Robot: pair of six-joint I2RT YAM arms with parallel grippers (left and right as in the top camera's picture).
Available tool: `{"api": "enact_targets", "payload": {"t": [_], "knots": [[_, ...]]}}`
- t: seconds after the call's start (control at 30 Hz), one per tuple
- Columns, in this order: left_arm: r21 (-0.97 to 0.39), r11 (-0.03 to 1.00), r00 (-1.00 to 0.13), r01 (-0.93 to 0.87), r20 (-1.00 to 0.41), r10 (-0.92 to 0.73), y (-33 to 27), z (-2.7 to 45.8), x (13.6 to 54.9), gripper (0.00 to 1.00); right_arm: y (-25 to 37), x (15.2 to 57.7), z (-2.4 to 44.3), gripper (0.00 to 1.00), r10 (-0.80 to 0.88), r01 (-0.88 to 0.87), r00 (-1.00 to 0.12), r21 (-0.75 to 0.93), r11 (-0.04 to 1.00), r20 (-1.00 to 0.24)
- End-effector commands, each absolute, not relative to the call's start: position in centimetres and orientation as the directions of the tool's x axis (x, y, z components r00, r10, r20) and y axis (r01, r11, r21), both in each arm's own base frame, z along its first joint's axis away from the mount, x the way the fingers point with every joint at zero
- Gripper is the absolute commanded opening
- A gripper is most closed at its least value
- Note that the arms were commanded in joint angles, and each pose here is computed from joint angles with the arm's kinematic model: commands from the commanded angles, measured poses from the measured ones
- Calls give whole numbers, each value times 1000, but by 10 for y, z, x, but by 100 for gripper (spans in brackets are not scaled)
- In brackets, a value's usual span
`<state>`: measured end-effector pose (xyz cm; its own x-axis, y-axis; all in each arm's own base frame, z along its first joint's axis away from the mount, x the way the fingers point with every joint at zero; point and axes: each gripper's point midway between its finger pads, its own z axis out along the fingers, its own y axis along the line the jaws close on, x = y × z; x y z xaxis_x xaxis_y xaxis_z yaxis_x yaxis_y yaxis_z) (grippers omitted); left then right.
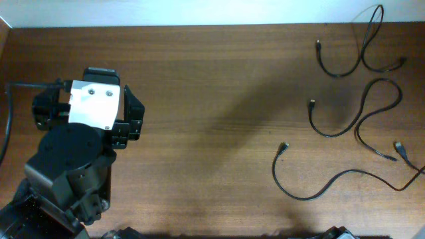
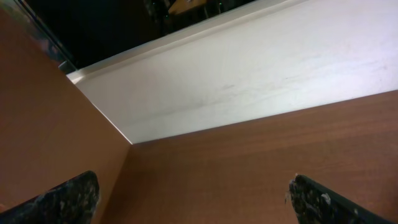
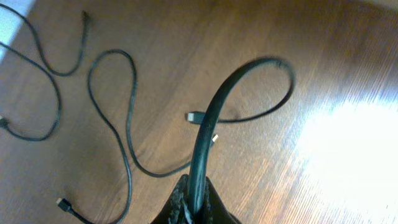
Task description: Untangle cables
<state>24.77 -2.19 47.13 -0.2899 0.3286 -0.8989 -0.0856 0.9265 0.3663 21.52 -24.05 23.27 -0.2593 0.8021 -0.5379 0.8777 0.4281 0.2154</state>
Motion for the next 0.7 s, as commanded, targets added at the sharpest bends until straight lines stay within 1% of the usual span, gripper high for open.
{"api": "enact_targets", "payload": {"t": [0.0,0.2,0.23,0.27,0.3,0.33,0.37,0.43,0.5,0.53,0.57,0.6,0.67], "knots": [[366,927,-279,-84,-901,331,-20,475,245,99,-238,206,241,4,819,887,-200,255,385,-538],[366,927,-279,-83,-902,331,-21,475,245,99,-200,176,272,4,771,868,-165,281,410,-615],[366,927,-279,-81,-901,331,-21,475,245,99,-191,173,275,4,756,852,-170,291,435,-632],[365,928,-279,-79,-902,331,-21,475,245,99,-181,187,284,4,684,772,-234,295,563,-691],[365,928,-278,-80,-902,331,-21,475,245,99,-180,193,286,4,657,751,-235,296,591,-716],[365,928,-278,-80,-902,331,-21,475,245,99,-190,203,284,4,626,750,-216,283,598,-749],[365,928,-279,-79,-902,331,-21,475,245,99,-198,208,276,4,625,763,-210,274,586,-752],[368,926,-283,-78,-899,334,-21,474,244,99,-232,204,213,4,761,891,-184,221,396,-622],[374,924,-291,-76,-895,338,-21,472,244,99,-253,187,168,4,868,955,-87,207,212,-489],[375,924,-292,-75,-894,339,-20,472,244,99,-263,175,154,4,898,965,-41,214,149,-439],[376,924,-293,-75,-894,340,-20,472,244,99,-272,163,147,4,920,963,35,258,73,-390],[376,924,-293,-75,-894,340,-20,472,244,99,-279,156,148,4,926,948,94,316,28,-365],[376,924,-293,-75,-894,340,-21,471,244,99,-291,152,153,4,922,920,149,392,3,-357]]}}
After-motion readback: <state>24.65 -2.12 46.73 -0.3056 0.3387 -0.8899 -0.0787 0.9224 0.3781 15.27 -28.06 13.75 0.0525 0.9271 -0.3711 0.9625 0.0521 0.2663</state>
